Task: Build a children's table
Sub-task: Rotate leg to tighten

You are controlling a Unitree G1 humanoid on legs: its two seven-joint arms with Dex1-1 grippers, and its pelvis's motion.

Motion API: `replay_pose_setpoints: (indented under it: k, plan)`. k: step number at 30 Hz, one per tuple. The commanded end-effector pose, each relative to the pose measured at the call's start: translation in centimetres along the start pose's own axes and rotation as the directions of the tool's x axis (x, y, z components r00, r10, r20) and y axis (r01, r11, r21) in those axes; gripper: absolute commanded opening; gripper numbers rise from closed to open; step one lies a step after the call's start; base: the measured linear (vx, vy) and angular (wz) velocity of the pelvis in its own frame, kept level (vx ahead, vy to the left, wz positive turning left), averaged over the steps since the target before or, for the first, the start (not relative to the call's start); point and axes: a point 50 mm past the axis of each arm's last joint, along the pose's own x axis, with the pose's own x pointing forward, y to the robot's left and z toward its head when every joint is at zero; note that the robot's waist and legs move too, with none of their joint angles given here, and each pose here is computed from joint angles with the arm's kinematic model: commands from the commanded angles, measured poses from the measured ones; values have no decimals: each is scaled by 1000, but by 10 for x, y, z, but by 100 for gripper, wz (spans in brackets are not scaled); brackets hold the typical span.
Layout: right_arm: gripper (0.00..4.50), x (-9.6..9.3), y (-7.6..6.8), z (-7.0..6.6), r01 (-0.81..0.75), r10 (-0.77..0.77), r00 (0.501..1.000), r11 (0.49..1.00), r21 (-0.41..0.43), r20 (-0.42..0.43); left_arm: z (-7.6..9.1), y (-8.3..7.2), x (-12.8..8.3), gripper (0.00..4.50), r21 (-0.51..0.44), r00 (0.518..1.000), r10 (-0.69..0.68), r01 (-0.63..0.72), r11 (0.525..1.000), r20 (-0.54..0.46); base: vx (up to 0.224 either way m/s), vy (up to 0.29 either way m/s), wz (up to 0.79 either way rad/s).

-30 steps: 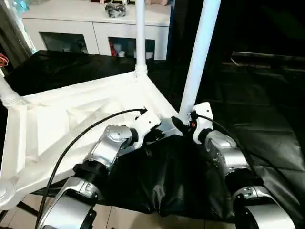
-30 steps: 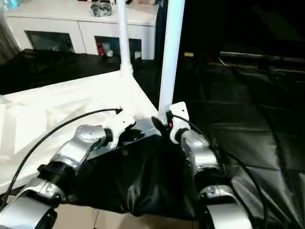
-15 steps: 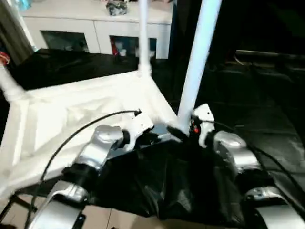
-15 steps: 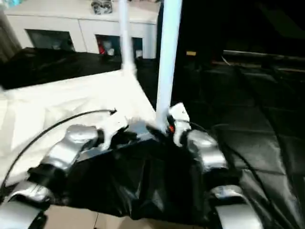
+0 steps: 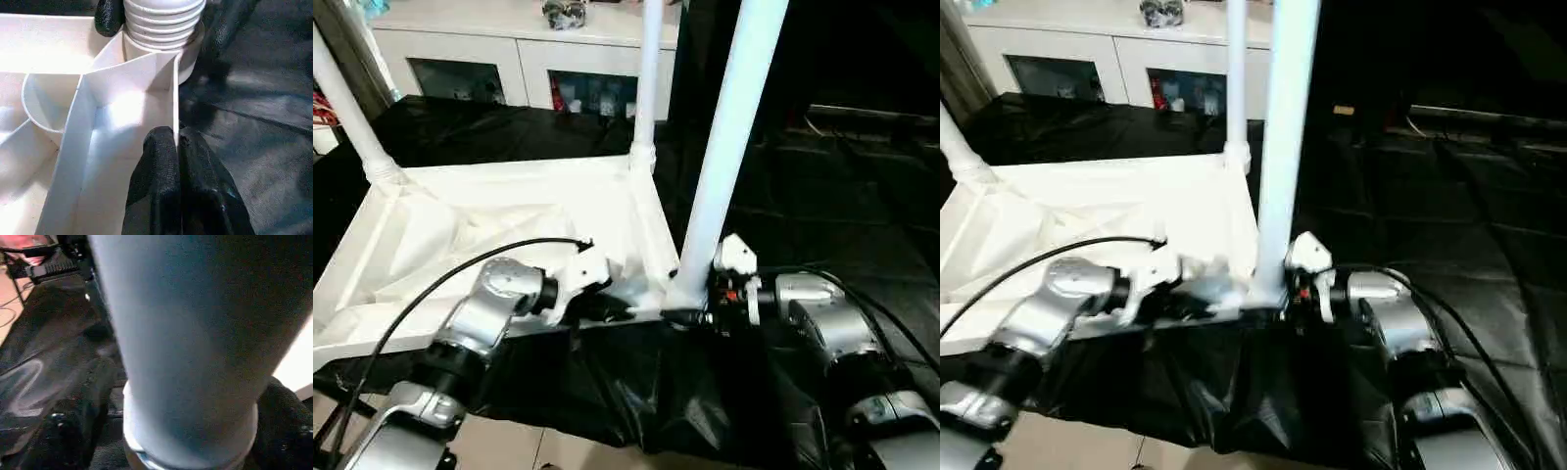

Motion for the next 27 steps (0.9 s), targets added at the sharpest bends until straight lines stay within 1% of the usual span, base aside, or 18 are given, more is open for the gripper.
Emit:
replay_pose_setpoints:
  k: [1,3,5,6,7,12,14,15,17,19,20,21,22,23,24,25,26,27]
  plan:
    - [347,11,10,-3,-90,90,996,996,11,-24,21,-5,8,0,66,995,-70,65,996,67,0,0,0]
    - [321,11,11,-2,-100,101,995,995,9,-26,20,-6,7,0,62,995,-78,74,995,62,0,0,0]
    - [317,12,13,-2,-109,110,994,994,12,-24,20,-7,7,0,60,995,-84,80,995,63,0,0,0]
    - [306,12,13,-2,-113,113,993,994,13,-22,20,-7,7,0,58,994,-87,83,995,63,0,0,0]
    - [285,12,14,-2,-117,118,993,993,14,-21,20,-7,6,0,57,994,-89,86,995,63,0,0,0]
    - [275,15,18,-4,-123,124,992,992,28,-6,22,-5,9,0,47,995,-60,57,997,80,0,0,0]
    - [274,21,16,-4,-51,49,998,998,45,38,24,2,14,0,28,995,26,-29,999,96,0,0,0]
    - [274,26,12,-3,31,-33,998,998,51,56,27,7,17,0,19,991,80,-83,996,108,0,0,0]
    - [274,29,9,-4,81,-84,995,995,58,59,29,9,19,0,11,987,108,-110,994,116,0,0,0]
    - [274,39,-2,-4,264,-271,961,959,101,63,36,17,27,0,-18,970,196,-195,981,142,0,0,0]
    - [274,43,-5,-4,318,-327,943,941,119,64,38,19,31,0,-32,963,227,-225,974,148,0,0,0]
    - [273,52,-10,-4,413,-427,902,895,170,59,43,24,39,0,-44,944,295,-291,956,146,0,0,0]
    - [273,54,-10,-4,421,-437,898,890,176,59,44,25,40,0,-48,941,304,-300,953,146,0,0,0]
    - [273,60,-9,-2,443,-461,885,877,187,65,46,27,45,0,-60,931,333,-328,943,146,0,0,0]
    - [273,62,-9,-1,446,-465,882,875,187,71,47,27,47,0,-66,928,342,-336,940,147,0,0,0]
    - [273,67,-9,1,476,-496,866,857,199,66,49,29,51,0,-81,919,366,-358,930,147,0,0,0]
    - [273,67,-9,1,476,-496,866,857,199,66,49,29,51,0,-81,919,366,-358,930,147,0,0,0]
    - [273,75,-8,4,500,-522,849,842,203,76,51,30,55,0,-98,908,392,-381,919,148,0,0,0]
